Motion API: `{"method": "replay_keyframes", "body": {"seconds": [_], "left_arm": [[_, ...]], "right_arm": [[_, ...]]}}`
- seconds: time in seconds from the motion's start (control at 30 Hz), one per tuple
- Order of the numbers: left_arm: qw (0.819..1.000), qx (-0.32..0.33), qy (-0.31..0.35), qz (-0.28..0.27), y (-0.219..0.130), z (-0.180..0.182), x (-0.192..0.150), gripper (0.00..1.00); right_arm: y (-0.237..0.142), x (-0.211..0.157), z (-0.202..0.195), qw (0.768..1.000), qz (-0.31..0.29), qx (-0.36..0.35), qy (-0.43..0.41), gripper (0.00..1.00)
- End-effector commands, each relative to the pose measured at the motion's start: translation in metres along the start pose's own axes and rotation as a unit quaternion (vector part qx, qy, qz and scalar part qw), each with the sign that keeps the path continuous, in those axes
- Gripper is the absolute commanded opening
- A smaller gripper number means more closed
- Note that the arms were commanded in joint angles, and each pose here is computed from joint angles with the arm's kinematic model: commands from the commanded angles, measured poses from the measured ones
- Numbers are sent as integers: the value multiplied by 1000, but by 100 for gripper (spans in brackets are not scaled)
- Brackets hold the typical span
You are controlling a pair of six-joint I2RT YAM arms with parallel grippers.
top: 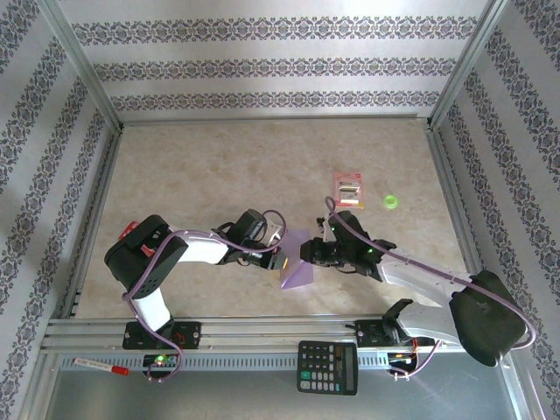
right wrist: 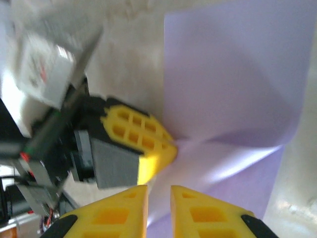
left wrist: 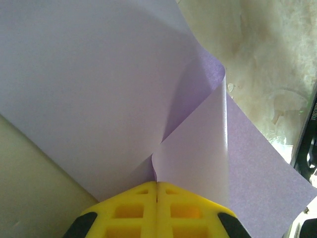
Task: Fold a paper plane with a square sheet of paper (pick it up from the middle)
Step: Fold the triangle a second time at the center of the table.
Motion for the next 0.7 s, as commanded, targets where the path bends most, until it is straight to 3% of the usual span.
{"method": "replay_keyframes", "body": {"seconds": [0.0, 0.23, 0.67], "left_arm": [[995, 60, -56, 63, 10, 32, -38, 0], [994, 60, -64, 62, 8, 30, -35, 0], [996, 46, -52, 49, 4, 19, -15, 0]], "right_arm": [[8, -13, 3, 1000, 3, 3, 4, 18], [29, -37, -6, 999, 26, -19, -7, 14], [37, -42, -50, 997, 16, -81, 1, 12]]}}
Point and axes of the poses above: each hand's point on the last joint's axis, 136 mm out from that joint toward the fingers, its own y axis out along the fingers, its own z axis along the line the jaws close on, x = y × z, the point moved 3 cm from there along -y, back along the fingers, and after that the axes turned 12 degrees about y, right-handed, at the moved point
